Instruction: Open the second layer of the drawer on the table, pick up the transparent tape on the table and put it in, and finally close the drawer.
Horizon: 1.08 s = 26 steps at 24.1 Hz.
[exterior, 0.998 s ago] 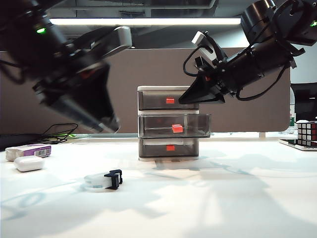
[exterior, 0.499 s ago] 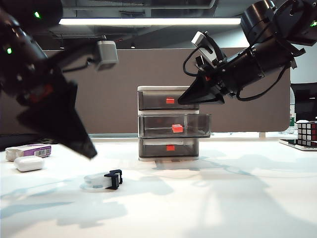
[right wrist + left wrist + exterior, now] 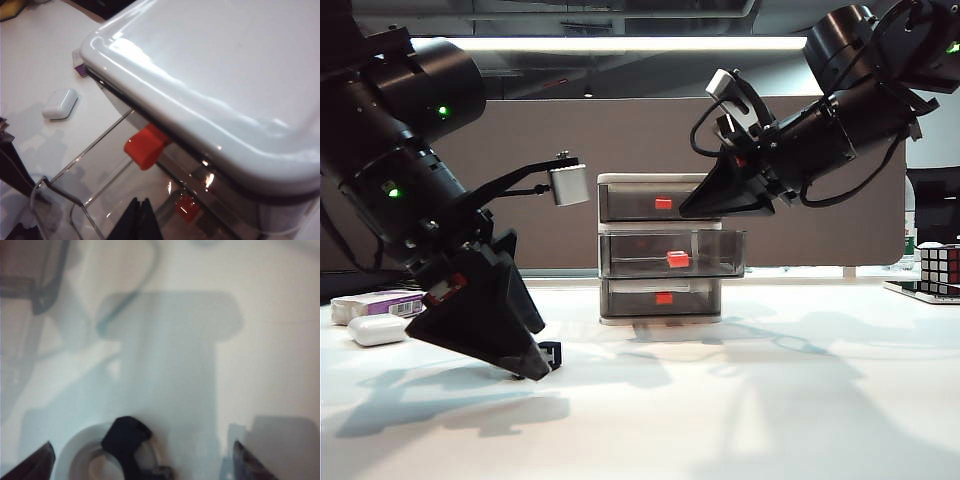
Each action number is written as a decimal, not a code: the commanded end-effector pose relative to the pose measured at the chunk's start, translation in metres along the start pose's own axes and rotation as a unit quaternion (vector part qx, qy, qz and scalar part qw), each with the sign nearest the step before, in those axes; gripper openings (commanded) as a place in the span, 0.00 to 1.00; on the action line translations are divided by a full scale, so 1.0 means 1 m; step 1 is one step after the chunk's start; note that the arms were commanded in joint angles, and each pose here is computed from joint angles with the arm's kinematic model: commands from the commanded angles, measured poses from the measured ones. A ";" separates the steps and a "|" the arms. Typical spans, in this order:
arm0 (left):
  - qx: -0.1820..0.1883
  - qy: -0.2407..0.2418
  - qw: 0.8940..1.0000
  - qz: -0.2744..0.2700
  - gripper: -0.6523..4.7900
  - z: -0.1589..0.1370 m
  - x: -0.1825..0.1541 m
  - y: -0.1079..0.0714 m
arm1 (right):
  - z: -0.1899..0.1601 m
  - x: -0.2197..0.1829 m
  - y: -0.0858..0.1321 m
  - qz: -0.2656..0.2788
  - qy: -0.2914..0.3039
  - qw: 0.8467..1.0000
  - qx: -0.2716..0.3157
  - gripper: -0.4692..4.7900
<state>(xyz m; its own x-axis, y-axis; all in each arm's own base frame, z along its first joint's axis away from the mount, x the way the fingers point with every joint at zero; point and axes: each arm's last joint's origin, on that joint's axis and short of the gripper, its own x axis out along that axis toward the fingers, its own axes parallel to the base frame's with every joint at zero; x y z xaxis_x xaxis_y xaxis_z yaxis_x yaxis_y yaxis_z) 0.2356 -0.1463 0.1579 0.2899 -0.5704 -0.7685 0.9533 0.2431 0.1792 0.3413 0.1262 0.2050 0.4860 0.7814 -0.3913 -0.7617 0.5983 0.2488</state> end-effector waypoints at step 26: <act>-0.109 0.001 0.994 0.020 1.00 -0.014 0.008 0.016 | 0.004 -0.001 0.001 0.006 -0.008 1.000 -0.008 0.08</act>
<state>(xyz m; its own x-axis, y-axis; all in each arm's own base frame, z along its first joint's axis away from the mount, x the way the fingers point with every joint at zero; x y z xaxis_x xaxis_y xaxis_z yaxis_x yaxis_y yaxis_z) 0.2510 -0.1345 0.1468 0.3350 -0.5446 -0.7689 0.8987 0.4299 0.0871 0.3411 0.1261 0.2048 0.4808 0.7849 -0.3907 -0.7641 0.5937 0.2524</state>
